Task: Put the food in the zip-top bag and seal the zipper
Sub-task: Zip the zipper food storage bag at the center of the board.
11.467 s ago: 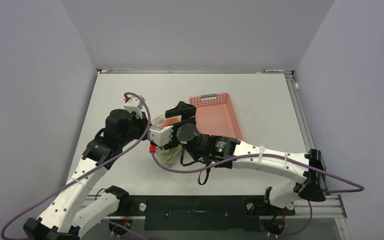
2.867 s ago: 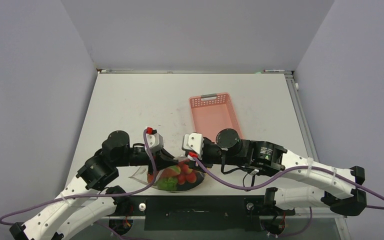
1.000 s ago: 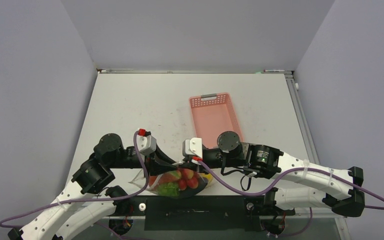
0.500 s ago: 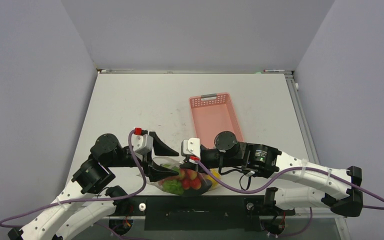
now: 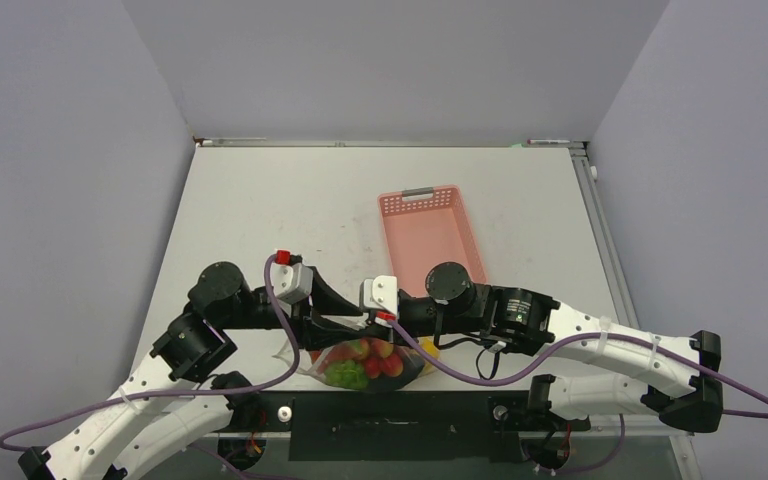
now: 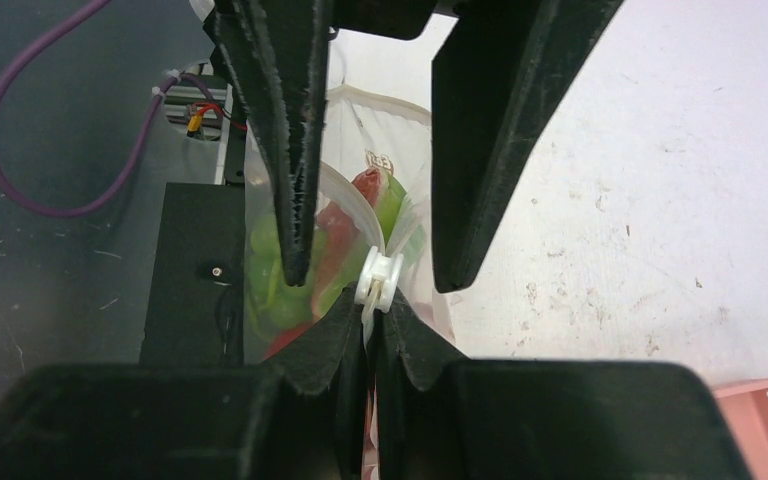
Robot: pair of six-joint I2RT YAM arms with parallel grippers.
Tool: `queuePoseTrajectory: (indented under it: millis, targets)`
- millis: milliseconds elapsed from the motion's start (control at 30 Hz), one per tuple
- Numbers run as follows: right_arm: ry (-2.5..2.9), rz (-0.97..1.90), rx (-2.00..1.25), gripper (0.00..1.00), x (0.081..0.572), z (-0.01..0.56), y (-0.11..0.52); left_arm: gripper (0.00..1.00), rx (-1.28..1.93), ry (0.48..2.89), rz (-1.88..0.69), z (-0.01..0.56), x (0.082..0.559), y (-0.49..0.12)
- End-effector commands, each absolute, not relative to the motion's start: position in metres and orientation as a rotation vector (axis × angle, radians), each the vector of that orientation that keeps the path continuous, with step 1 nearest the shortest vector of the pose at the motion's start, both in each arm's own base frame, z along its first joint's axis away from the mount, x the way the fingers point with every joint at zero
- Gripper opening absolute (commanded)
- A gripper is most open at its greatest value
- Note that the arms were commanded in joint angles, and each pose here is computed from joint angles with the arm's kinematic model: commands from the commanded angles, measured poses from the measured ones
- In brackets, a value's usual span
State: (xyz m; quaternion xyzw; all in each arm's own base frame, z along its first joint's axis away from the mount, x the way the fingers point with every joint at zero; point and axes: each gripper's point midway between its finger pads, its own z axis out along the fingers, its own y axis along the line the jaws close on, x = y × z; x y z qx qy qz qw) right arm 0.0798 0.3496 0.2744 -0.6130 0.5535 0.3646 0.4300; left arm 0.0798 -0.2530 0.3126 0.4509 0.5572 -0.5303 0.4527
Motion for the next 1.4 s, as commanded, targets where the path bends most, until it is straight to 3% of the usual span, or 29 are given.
queuePoseTrajectory:
  millis: [0, 133, 500, 700, 1367]
  targets:
    - [1.279, 0.945, -1.431, 0.05, 0.086, 0.317, 0.362, 0.36, 1.133, 1.303, -1.322, 0.325, 0.076, -0.254]
    - [1.284, 0.943, -1.428, 0.05, 0.086, 0.316, 0.362, 0.28, 1.144, 1.303, -1.332, 0.323, 0.074, -0.255]
    - [1.293, 0.939, -1.41, 0.05, 0.089, 0.317, 0.362, 0.2, 1.168, 1.313, -1.358, 0.317, 0.071, -0.257]
    - [1.292, 0.936, -1.4, 0.05, 0.09, 0.318, 0.361, 0.0, 1.177, 1.318, -1.356, 0.315, 0.071, -0.257]
    - [1.143, 0.949, -1.197, 0.05, 0.091, 0.372, 0.332, 0.0, 1.163, 1.379, -1.286, 0.301, 0.079, -0.253]
